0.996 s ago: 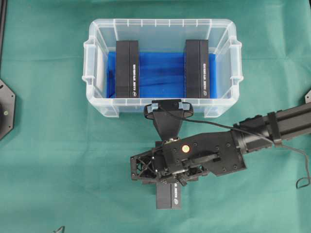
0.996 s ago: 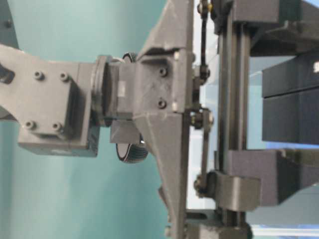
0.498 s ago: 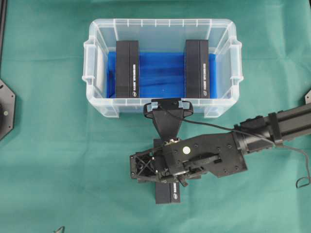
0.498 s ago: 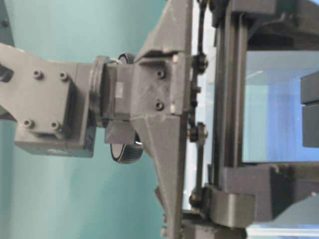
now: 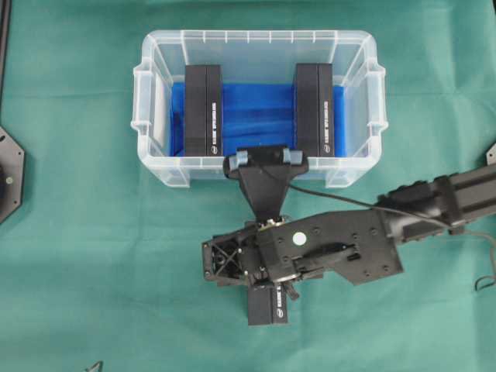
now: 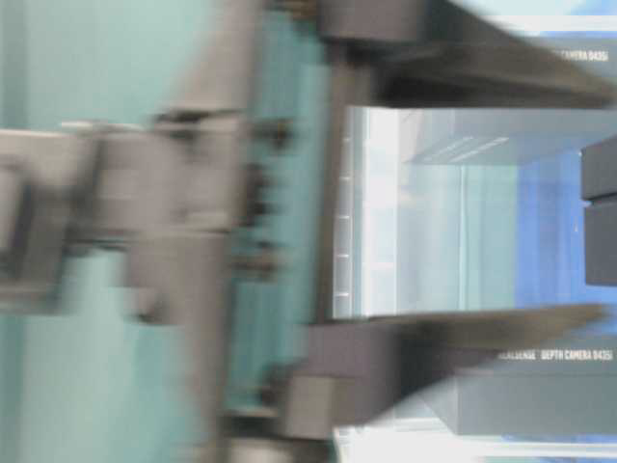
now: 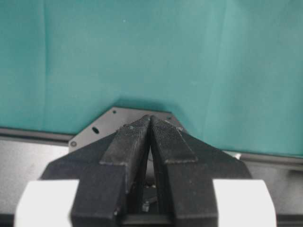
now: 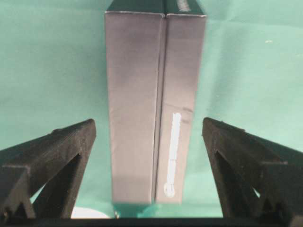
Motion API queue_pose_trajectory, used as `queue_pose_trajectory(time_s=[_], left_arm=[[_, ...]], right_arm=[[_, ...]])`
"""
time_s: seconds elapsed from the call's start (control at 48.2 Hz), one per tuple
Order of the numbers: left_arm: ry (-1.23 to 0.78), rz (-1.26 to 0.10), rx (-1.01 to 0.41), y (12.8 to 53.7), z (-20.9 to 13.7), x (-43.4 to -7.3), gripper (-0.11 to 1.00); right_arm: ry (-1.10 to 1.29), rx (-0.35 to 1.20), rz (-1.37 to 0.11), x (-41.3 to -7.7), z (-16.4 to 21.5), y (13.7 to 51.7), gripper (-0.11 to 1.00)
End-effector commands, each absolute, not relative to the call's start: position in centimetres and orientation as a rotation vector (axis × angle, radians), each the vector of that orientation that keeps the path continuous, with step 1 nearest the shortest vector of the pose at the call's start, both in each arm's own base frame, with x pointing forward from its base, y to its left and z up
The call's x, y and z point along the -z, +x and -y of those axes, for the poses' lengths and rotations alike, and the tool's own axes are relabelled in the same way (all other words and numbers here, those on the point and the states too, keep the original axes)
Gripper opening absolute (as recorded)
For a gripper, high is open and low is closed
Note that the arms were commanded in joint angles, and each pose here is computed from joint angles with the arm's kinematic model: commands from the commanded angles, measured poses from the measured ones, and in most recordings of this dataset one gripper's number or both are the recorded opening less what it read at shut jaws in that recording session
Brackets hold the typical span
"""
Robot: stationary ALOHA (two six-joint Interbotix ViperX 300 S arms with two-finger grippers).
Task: Take the box out of the case with the right arm.
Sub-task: 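Carry the box forward over the case wall and lower it onto the table, then open the right gripper and release the box on the table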
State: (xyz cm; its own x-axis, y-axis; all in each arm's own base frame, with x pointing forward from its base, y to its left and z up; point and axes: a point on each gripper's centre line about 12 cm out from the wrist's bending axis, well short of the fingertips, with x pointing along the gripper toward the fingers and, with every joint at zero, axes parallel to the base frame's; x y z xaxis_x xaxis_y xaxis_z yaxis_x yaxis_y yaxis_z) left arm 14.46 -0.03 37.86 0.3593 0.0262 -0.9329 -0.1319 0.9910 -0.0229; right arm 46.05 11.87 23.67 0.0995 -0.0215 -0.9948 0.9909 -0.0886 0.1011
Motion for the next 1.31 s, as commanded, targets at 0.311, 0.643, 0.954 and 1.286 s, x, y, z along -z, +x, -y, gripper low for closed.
queue_pose_trajectory(time_s=[0.311, 0.643, 0.954, 1.286], left_arm=[[-0.102, -1.175, -0.104, 14.6, 0.0, -38.7, 0.0], [-0.102, -1.176, -0.104, 14.7, 0.0, -38.6, 0.0], [-0.101, -1.176, -0.103, 14.7, 0.0, -38.6, 0.0], [-0.1, -1.178, -0.104, 14.7, 0.0, -38.6, 0.0]], right_arm=[[1.266, 1.224, -1.014, -32.0, -10.8, 44.7, 0.88], [1.24, 1.233, -1.04, -32.0, -11.3, 42.7, 0.87], [1.274, 1.261, -1.024, -31.8, -11.8, 35.7, 0.86], [1.304, 1.25, -1.027, -31.4, -12.4, 27.6, 0.86]])
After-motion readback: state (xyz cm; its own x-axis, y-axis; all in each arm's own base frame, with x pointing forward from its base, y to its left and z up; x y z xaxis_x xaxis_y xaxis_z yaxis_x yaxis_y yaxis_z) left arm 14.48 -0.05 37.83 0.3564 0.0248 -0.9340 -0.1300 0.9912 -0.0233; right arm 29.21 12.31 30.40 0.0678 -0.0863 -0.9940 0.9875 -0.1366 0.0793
